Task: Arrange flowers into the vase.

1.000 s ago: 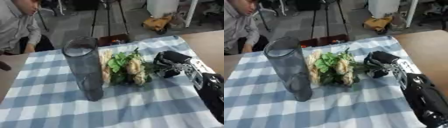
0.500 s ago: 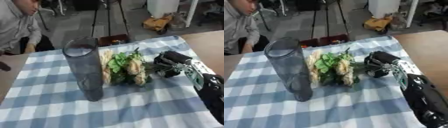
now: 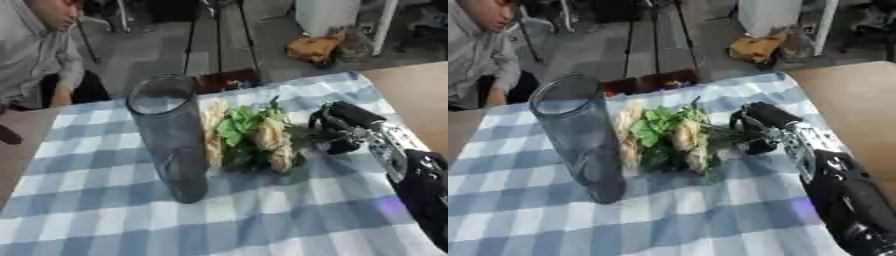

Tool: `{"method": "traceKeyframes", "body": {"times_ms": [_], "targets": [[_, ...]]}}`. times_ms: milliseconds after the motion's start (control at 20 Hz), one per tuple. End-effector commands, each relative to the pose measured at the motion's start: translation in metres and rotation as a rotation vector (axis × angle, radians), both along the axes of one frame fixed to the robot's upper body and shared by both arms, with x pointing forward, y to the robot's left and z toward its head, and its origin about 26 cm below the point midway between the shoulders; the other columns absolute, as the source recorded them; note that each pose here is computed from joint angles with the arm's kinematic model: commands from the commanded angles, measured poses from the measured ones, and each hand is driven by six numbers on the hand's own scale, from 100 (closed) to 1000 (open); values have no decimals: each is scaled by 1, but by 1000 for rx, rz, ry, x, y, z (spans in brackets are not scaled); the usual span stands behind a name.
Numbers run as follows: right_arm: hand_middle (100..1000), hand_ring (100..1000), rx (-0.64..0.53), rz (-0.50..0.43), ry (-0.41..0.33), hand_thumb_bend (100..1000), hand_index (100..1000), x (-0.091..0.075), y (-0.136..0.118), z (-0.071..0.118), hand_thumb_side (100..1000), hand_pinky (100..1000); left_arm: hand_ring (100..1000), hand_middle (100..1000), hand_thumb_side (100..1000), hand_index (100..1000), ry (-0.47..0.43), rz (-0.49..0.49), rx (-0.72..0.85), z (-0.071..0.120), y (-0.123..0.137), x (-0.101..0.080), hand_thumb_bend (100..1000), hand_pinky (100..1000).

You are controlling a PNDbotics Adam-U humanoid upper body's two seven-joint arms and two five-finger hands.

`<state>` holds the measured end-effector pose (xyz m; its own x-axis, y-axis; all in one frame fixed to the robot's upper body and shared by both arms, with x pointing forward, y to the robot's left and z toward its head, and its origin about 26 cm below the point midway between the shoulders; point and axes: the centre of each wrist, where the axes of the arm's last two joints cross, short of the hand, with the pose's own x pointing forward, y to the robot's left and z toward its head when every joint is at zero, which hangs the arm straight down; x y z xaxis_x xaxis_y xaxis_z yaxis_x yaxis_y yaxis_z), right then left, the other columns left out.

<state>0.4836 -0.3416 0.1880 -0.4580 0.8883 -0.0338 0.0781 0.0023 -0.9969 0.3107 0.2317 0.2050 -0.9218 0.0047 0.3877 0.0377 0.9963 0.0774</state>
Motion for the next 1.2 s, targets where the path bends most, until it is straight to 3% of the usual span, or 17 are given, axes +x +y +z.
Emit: {"method": "traceKeyframes", "body": {"times_ms": [50,550,1200], "targets": [[100,486,7,-2,-34,100,143,1,-2,17,100,312,639,715,1000,837,-23,1,9,7,1,-3,100,426],[100,430,34,4,-25,100,100,1,-2,17,100,247,632,712,1000,833,-21,5,8,7,1,-3,100,421],[100,414,154,2,-69,100,100,-2,2,43,100,224,630,710,1000,833,-20,13,6,8,1,-3,100,423]]}}
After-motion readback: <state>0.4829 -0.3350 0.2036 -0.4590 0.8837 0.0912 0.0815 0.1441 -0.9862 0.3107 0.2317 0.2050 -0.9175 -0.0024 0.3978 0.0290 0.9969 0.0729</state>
